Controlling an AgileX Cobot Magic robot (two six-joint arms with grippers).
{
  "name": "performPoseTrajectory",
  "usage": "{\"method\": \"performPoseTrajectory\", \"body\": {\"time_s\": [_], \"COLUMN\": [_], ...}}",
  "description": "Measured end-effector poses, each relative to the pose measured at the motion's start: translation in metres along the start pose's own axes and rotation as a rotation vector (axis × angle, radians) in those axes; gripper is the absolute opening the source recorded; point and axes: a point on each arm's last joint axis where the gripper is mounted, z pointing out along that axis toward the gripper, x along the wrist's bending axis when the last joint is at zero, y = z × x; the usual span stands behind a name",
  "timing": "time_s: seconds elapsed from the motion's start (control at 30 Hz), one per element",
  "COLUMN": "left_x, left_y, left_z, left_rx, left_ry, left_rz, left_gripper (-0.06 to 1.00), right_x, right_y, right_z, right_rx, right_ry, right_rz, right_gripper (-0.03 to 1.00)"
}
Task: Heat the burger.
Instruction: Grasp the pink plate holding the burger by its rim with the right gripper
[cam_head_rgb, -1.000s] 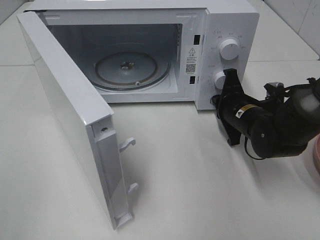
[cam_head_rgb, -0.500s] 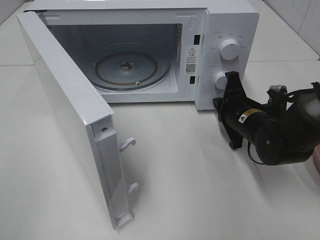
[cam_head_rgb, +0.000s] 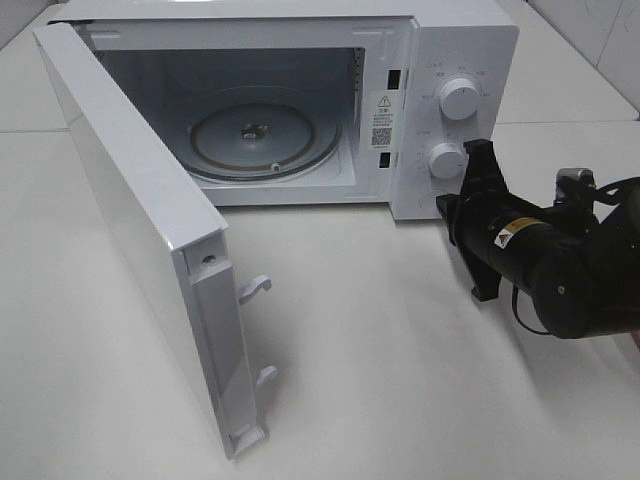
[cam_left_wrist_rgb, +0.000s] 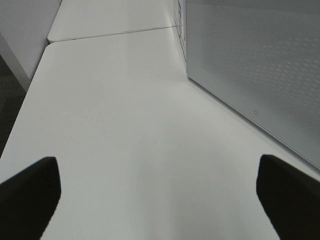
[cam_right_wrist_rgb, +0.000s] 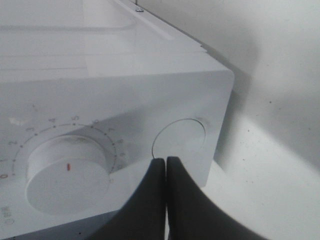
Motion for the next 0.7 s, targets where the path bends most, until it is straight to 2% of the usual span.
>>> {"method": "performPoseTrajectory", "body": {"time_s": [0.27, 0.33, 0.37, 0.43, 0.47, 0.53, 0.57, 0.6, 0.63, 0.67, 0.7], "left_x": [0.000, 0.000, 0.000, 0.000, 0.000, 0.000, 0.000, 0.000, 0.000, 0.000, 0.000], "left_y": [0.000, 0.000, 0.000, 0.000, 0.000, 0.000, 0.000, 0.000, 0.000, 0.000, 0.000], "left_z": [0.000, 0.000, 0.000, 0.000, 0.000, 0.000, 0.000, 0.000, 0.000, 0.000, 0.000], "left_rx": [0.000, 0.000, 0.000, 0.000, 0.000, 0.000, 0.000, 0.000, 0.000, 0.000, 0.000], "left_ry": [0.000, 0.000, 0.000, 0.000, 0.000, 0.000, 0.000, 0.000, 0.000, 0.000, 0.000], "left_rz": [0.000, 0.000, 0.000, 0.000, 0.000, 0.000, 0.000, 0.000, 0.000, 0.000, 0.000], "left_gripper": [0.99, 0.99, 0.99, 0.99, 0.99, 0.99, 0.99, 0.99, 0.99, 0.99, 0.99], "right_x": [0.000, 0.003, 0.003, 0.009, 0.009, 0.017, 0.017, 0.023, 0.023, 0.026, 0.031], "right_y": [0.005, 0.007, 0.007, 0.009, 0.009, 0.011, 0.011, 0.012, 0.012, 0.012, 0.013], "right_z": [-0.024, -0.042, -0.042, -0.055, -0.055, -0.068, -0.068, -0.076, -0.076, -0.081, -0.091], "right_rx": [-0.005, 0.001, 0.001, 0.007, 0.007, 0.028, 0.028, 0.050, 0.050, 0.066, 0.104], "right_ry": [-0.016, -0.055, -0.055, -0.089, -0.089, -0.145, -0.145, -0.178, -0.178, -0.199, -0.233], "right_rz": [-0.043, -0.175, -0.175, -0.303, -0.303, -0.449, -0.449, -0.563, -0.563, -0.629, -0.762], "right_gripper": [0.03, 0.03, 0.03, 0.03, 0.03, 0.03, 0.03, 0.03, 0.03, 0.03, 0.03]}}
